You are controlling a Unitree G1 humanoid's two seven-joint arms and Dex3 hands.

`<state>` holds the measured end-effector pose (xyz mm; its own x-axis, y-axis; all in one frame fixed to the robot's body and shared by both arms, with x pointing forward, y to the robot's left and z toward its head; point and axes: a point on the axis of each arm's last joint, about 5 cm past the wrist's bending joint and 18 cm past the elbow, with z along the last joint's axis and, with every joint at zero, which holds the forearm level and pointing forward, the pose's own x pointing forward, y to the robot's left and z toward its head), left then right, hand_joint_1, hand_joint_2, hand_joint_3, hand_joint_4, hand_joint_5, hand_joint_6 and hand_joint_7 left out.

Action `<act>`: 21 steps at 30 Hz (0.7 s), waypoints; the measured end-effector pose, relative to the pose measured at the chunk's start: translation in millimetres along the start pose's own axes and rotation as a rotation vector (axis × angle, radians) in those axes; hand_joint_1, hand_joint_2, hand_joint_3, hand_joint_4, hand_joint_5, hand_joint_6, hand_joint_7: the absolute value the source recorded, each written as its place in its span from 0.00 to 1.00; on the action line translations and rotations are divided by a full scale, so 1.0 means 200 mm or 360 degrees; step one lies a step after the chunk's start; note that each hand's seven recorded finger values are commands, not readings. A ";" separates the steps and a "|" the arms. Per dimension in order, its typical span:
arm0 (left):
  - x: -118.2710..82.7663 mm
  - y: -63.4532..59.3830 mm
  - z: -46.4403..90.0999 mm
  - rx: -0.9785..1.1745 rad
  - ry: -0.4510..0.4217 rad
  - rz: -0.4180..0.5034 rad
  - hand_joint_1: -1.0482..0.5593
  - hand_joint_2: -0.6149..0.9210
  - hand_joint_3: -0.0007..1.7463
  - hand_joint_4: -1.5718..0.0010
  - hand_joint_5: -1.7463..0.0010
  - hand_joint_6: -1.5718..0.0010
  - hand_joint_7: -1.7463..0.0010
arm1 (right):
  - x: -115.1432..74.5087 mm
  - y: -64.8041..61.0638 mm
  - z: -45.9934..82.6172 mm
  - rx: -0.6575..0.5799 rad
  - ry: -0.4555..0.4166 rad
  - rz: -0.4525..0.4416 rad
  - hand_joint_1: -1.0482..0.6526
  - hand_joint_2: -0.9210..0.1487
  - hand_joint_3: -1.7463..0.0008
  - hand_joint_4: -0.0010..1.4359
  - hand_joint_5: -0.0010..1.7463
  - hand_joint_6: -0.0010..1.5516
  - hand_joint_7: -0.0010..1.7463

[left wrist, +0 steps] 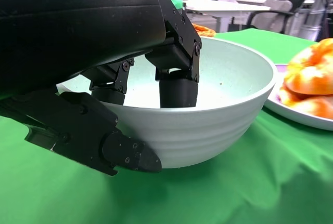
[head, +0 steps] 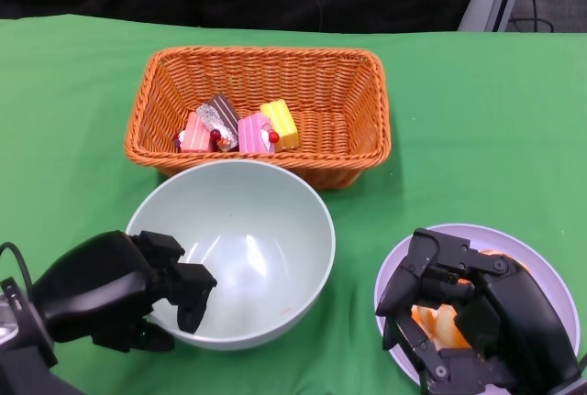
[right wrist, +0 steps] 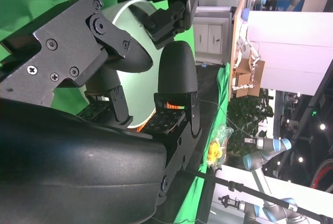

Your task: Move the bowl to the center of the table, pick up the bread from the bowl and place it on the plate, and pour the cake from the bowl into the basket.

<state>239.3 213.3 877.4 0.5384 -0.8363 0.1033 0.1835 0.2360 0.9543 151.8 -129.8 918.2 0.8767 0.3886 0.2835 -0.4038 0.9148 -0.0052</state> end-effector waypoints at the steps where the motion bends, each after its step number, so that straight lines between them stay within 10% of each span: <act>1: 0.00 0.00 0.00 0.0009 0.0009 -0.0006 0.52 1.00 0.08 0.54 0.09 0.47 0.48 | 0.00 0.00 0.00 0.0001 0.0005 -0.0001 0.58 0.42 0.32 0.53 0.88 0.48 0.76; 9: 0.01 0.00 0.00 0.0036 0.0066 0.0013 0.53 1.00 0.04 0.50 0.32 0.35 0.83 | 0.00 0.00 0.00 -0.0002 0.0005 0.0003 0.59 0.43 0.32 0.52 0.89 0.47 0.75; 11: 0.00 0.01 0.00 0.0025 0.0074 0.0034 0.39 1.00 0.06 0.56 0.73 0.48 0.96 | 0.00 0.00 0.00 -0.0002 0.0005 0.0003 0.58 0.43 0.32 0.53 0.88 0.48 0.75; 13: -0.01 0.04 0.00 -0.0037 0.0061 0.0013 0.21 1.00 0.10 0.65 0.91 0.61 0.99 | 0.00 0.00 0.00 0.0001 0.0003 0.0002 0.59 0.43 0.31 0.53 0.88 0.48 0.75; 21: 0.00 0.13 0.00 -0.0390 0.0012 -0.0280 0.00 1.00 0.22 0.99 1.00 0.92 1.00 | 0.00 0.00 0.00 0.0001 -0.0005 0.0005 0.58 0.43 0.32 0.53 0.88 0.48 0.74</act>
<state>243.8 219.5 903.0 0.4867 -0.8714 -0.0608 0.4669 0.2007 0.8612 152.3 -128.7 917.9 0.8745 0.3911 0.2867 -0.4067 0.9135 -0.0057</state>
